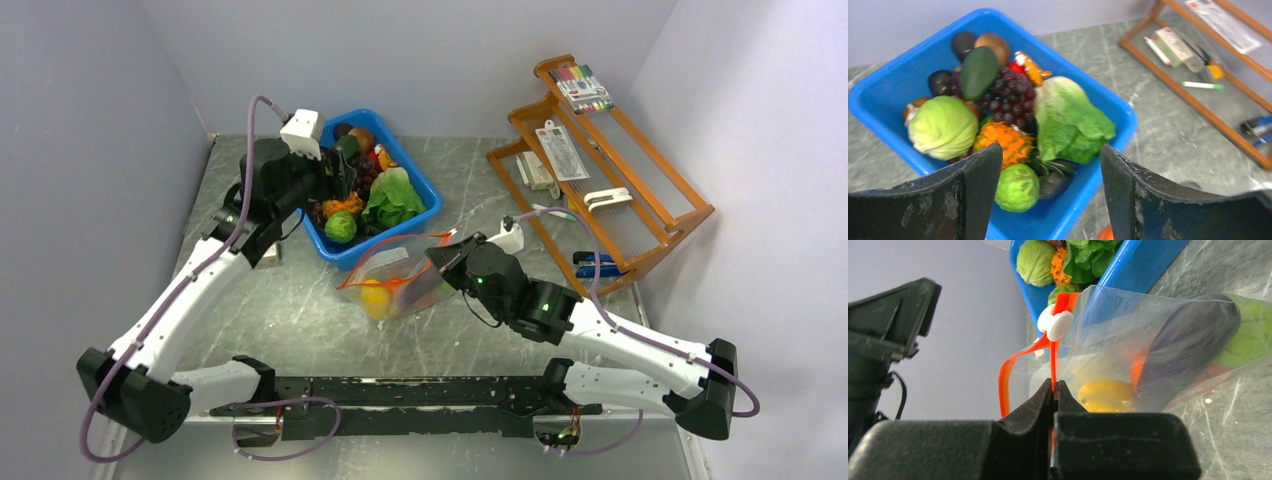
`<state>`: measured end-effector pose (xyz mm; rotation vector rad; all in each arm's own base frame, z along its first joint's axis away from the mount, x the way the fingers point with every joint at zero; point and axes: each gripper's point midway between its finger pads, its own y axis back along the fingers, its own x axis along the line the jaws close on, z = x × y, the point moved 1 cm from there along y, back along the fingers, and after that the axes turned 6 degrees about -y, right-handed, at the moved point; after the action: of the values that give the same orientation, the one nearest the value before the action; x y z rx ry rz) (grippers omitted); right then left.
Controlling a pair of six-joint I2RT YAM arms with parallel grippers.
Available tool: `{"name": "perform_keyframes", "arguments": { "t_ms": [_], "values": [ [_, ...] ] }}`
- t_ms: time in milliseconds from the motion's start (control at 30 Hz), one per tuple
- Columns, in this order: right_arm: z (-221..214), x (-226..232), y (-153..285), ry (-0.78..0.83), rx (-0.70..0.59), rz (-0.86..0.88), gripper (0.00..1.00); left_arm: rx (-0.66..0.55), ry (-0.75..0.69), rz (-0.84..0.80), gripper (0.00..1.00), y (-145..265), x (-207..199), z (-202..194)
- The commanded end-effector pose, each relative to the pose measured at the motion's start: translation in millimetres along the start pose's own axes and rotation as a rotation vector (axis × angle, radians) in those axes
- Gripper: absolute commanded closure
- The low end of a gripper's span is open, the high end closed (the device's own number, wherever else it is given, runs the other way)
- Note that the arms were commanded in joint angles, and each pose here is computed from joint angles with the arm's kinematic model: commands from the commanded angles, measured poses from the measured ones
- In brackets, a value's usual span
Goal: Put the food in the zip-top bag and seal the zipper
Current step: Pick up the fake vegetable from the bin.
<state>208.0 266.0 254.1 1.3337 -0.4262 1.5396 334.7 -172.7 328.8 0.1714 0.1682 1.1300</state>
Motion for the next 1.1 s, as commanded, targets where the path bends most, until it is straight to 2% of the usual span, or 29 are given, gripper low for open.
{"name": "perform_keyframes", "arguments": {
  "t_ms": [0, 167, 233, 267, 433, 500, 733, 1067],
  "values": [
    [11, 4, 5, -0.013, -0.041, 0.022, 1.0, 0.078, 0.068, 0.111, 0.29, -19, 37, -10],
    [11, 4, 6, -0.011, -0.038, 0.017, 1.0, 0.161, 0.089, 0.119, 0.26, -49, 69, -23],
    [9, 2, 5, -0.012, -0.031, 0.018, 1.0, 0.195, 0.077, 0.133, 0.2, -64, 83, -31],
    [8, 2, 5, -0.013, -0.029, 0.018, 1.0, 0.206, 0.066, 0.148, 0.13, -71, 90, -33],
    [7, 5, 4, -0.006, -0.021, 0.013, 1.0, 0.271, 0.029, 0.2, 0.1, -102, 121, -54],
    [8, 6, 5, -0.003, -0.024, 0.011, 1.0, 0.304, 0.026, 0.219, 0.01, -111, 134, -65],
    [11, 3, 8, -0.015, -0.031, 0.007, 1.0, 0.36, 0.048, 0.224, 0.0, -129, 161, -91],
    [9, 3, 7, -0.013, -0.026, 0.013, 1.0, 0.444, 0.079, 0.175, 0.0, -137, 157, -133]
  ]
}}
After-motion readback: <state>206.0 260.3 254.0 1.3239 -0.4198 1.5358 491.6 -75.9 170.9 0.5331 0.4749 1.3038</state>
